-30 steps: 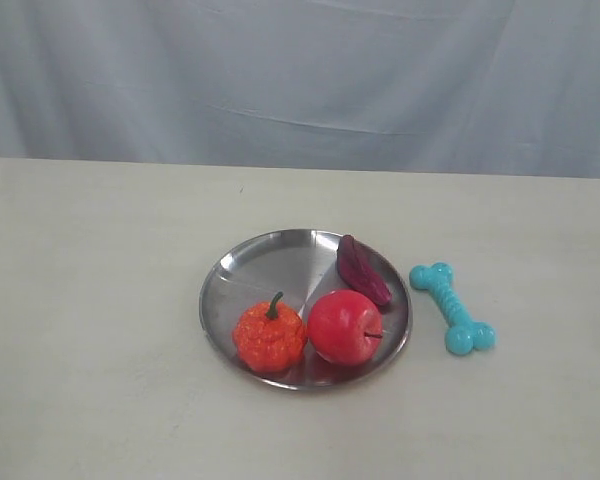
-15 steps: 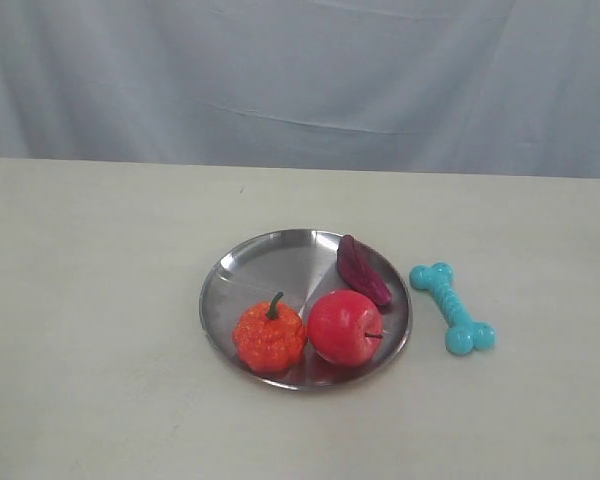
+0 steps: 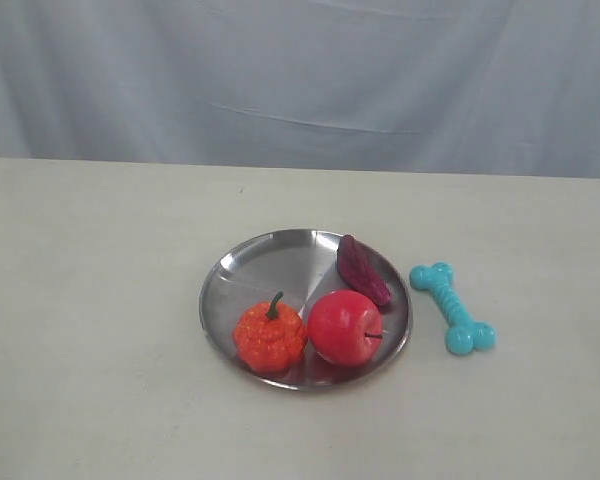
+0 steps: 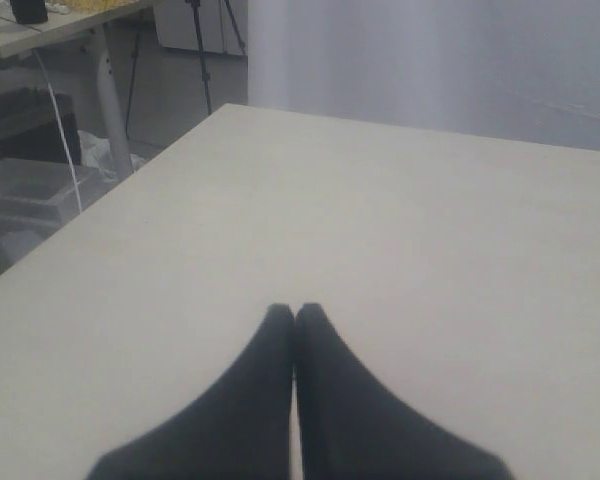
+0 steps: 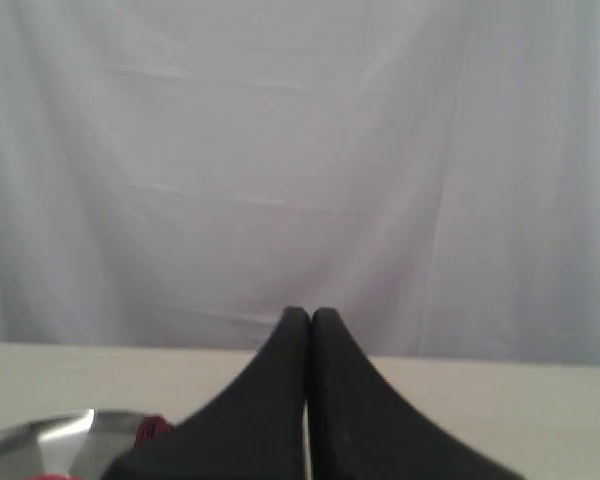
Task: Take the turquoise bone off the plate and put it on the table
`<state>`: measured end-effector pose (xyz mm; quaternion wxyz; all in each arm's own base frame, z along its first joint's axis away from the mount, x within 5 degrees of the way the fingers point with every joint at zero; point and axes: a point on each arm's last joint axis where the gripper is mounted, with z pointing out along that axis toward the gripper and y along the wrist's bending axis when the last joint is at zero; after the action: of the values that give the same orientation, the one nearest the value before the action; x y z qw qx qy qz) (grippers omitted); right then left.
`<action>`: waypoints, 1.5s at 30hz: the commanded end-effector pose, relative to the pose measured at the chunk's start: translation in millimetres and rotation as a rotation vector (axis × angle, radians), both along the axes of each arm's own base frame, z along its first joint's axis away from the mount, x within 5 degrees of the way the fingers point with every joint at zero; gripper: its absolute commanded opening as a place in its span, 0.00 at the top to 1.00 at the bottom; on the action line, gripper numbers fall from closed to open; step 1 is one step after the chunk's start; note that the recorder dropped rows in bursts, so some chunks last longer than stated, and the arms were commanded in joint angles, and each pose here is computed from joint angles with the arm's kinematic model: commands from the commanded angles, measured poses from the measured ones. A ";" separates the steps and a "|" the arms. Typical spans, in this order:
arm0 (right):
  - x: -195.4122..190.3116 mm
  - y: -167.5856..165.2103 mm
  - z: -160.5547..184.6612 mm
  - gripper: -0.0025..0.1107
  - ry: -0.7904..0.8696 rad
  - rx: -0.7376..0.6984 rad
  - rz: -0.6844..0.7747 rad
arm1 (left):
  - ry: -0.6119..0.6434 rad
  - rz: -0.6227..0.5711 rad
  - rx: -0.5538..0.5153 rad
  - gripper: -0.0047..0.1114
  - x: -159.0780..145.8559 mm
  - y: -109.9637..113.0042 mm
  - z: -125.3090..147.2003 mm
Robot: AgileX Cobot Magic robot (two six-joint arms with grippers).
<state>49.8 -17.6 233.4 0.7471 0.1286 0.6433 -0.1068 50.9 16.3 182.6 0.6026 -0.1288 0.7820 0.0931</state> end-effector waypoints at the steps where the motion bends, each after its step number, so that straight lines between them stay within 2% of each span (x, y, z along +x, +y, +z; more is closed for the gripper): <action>1: 3.1 -1.6 -22.1 0.98 0.065 0.036 -0.006 | -0.006 0.004 -0.004 0.96 0.1 0.1 -0.3; 6: 3.2 -1.9 -24.6 0.98 0.097 0.029 -0.011 | -0.006 0.004 -0.004 0.96 0.1 0.1 -0.3; 12: 2.5 -3.0 -35.5 0.98 0.210 0.068 -0.024 | -0.006 0.004 -0.004 0.96 0.1 0.1 -0.3; 18: 2.9 -0.3 -40.4 0.98 0.260 0.088 0.027 | -0.006 0.004 -0.004 0.96 0.1 0.1 -0.3; 23: 0.5 -0.6 -51.3 0.98 0.375 0.127 0.015 | -0.006 0.004 -0.004 0.96 0.1 0.1 -0.3; 45: 0.4 -0.7 -51.7 0.98 0.378 0.134 0.015 | -0.006 0.004 -0.004 0.96 0.1 0.1 -0.3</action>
<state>50.4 -18.3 181.9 0.6023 0.1509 0.7797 -0.0811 50.9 16.3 182.6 0.6026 -0.1288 0.7820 0.0931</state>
